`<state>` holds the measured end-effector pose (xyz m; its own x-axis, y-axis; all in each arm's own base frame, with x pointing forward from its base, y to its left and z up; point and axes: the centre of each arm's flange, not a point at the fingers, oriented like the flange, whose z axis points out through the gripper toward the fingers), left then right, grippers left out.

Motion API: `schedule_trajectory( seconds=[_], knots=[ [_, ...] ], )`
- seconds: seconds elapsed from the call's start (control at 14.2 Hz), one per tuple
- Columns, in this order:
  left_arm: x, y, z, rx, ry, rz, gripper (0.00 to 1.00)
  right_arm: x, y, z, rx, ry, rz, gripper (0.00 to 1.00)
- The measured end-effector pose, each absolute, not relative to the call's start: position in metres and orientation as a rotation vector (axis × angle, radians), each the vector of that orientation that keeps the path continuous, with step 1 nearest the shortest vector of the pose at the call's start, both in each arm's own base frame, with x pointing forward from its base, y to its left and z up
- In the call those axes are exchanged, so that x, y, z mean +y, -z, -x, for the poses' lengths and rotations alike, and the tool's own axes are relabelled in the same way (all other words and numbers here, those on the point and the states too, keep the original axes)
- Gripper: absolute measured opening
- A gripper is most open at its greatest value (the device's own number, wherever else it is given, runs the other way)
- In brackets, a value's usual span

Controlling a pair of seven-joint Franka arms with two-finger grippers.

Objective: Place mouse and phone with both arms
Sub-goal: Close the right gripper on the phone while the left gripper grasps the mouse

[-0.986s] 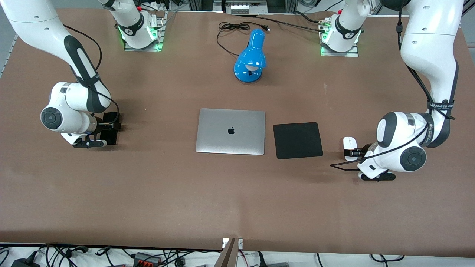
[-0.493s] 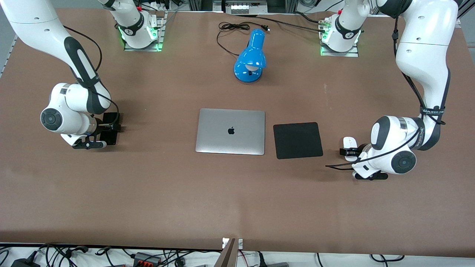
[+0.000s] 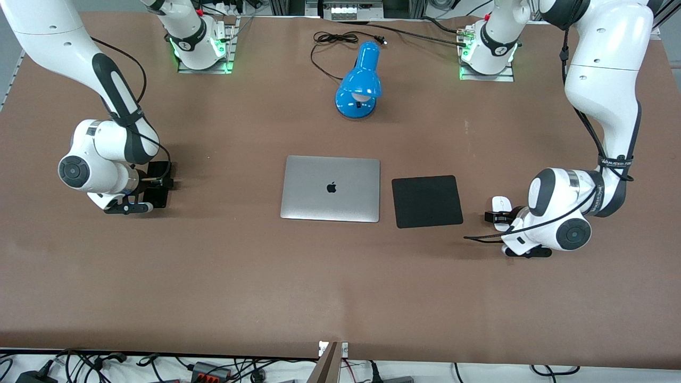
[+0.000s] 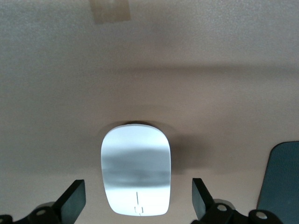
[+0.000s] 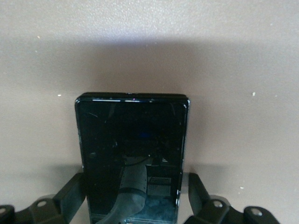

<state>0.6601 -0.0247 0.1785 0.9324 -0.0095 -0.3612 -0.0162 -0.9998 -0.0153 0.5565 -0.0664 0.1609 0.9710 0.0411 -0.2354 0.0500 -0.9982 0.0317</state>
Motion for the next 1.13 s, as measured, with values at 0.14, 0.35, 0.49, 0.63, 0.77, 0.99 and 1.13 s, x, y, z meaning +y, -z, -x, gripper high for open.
schedule_trajectory(
  seconds=[0.14, 0.35, 0.49, 0.63, 0.77, 0.99, 1.13],
  knots=[
    [-0.021, -0.178, -0.661, 0.053, -0.563, 3.078, 1.00, -0.066, -0.166, -0.558, 0.070, 0.366, -3.082, 0.81],
    [-0.019, -0.175, -0.661, 0.065, -0.563, 3.081, 1.00, -0.066, -0.166, -0.559, 0.071, 0.366, -3.082, 0.79],
    [-0.019, -0.172, -0.661, 0.066, -0.568, 3.081, 1.00, -0.066, -0.166, -0.559, 0.075, 0.366, -3.082, 0.79],
    [-0.019, -0.170, -0.660, 0.067, -0.569, 3.081, 1.00, -0.066, -0.166, -0.559, 0.113, 0.366, -3.084, 0.79],
    [-0.020, -0.170, -0.660, 0.068, -0.569, 3.081, 1.00, -0.067, -0.167, -0.561, 0.174, 0.361, -3.086, 0.79],
    [-0.020, -0.170, -0.660, 0.068, -0.569, 3.081, 0.98, -0.068, -0.180, -0.567, 0.207, 0.379, -3.085, 0.79],
    [-0.020, -0.169, -0.660, 0.069, -0.572, 3.081, 0.92, -0.065, -0.211, -0.577, 0.219, 0.384, -3.084, 0.79]
  ],
)
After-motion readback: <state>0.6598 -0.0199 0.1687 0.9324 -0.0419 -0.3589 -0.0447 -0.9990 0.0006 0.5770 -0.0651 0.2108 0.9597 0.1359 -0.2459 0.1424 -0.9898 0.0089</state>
